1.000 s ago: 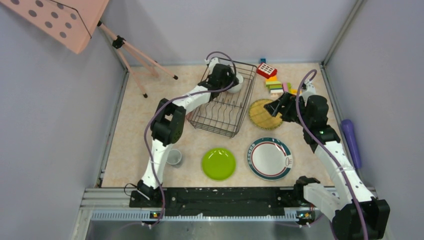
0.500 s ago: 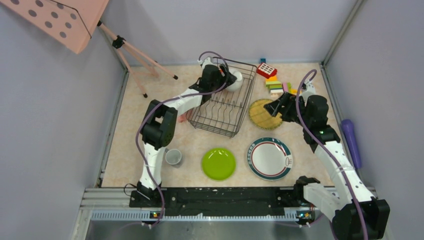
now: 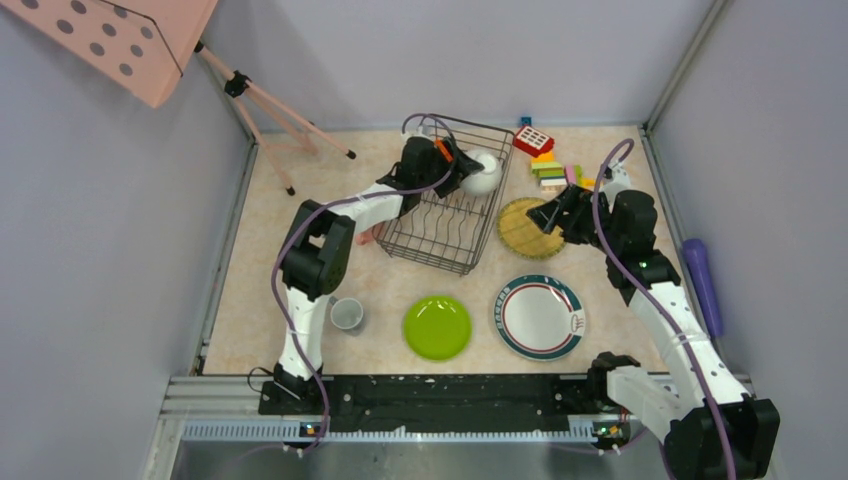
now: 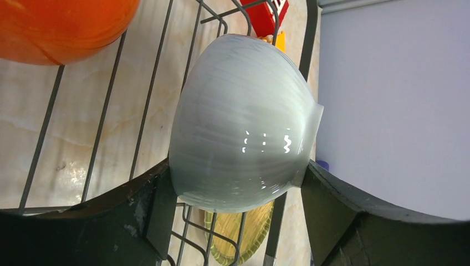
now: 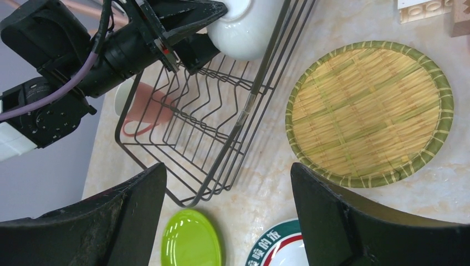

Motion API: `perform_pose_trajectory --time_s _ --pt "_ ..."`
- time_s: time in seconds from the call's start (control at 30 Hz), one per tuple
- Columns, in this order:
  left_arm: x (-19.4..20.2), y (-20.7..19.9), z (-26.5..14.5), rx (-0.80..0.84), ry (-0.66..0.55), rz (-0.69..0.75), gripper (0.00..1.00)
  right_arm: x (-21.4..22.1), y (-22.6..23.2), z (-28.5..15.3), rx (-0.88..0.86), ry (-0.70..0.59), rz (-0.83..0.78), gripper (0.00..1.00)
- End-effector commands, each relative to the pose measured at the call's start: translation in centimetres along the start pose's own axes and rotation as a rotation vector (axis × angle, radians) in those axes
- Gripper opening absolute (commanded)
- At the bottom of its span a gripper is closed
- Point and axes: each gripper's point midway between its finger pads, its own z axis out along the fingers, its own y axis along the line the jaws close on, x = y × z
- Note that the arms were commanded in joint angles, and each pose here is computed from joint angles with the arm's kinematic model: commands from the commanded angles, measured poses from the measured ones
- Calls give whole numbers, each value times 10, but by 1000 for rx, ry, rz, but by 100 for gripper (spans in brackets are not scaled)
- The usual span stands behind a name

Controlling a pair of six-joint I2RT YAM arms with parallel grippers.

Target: Load the mixed dishes into the dish rack

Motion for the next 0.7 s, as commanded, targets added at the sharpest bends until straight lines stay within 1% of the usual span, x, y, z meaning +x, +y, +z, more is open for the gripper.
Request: perform_pose_trajectory --time_s 0.0,0.1,0.17,0.27,0.3,0.33,0.37,0.43,0.53,0.67 --pt "-18 -47 -11 131 -33 -13 30 -16 17 -5 -54 -51 -19 81" --pt "-17 -37 -4 93 -26 -9 46 -17 17 -6 -52 -57 -20 81" --pt "-18 -31 -1 57 -23 -4 58 -17 17 -6 -47 -57 -19 81" --pt "-19 -23 -1 -8 -18 15 70 -17 14 -6 -31 -56 -16 83" --pt "-20 -19 -1 -28 -17 15 76 -17 12 -6 -22 -53 -13 83" --pt "-21 -15 -1 -44 -18 17 88 -16 10 -5 -11 -51 -10 84" --pt "-22 -12 -2 -54 -18 26 92 -16 9 -5 -4 -49 -7 86" --pt "-22 -8 -1 -75 -11 46 98 -15 7 -4 3 -45 -2 89" --pt "-21 1 -2 -112 4 63 98 -15 6 -3 8 -45 4 92" --pt "-26 6 -6 -156 8 113 98 -13 1 -2 37 -38 13 93"
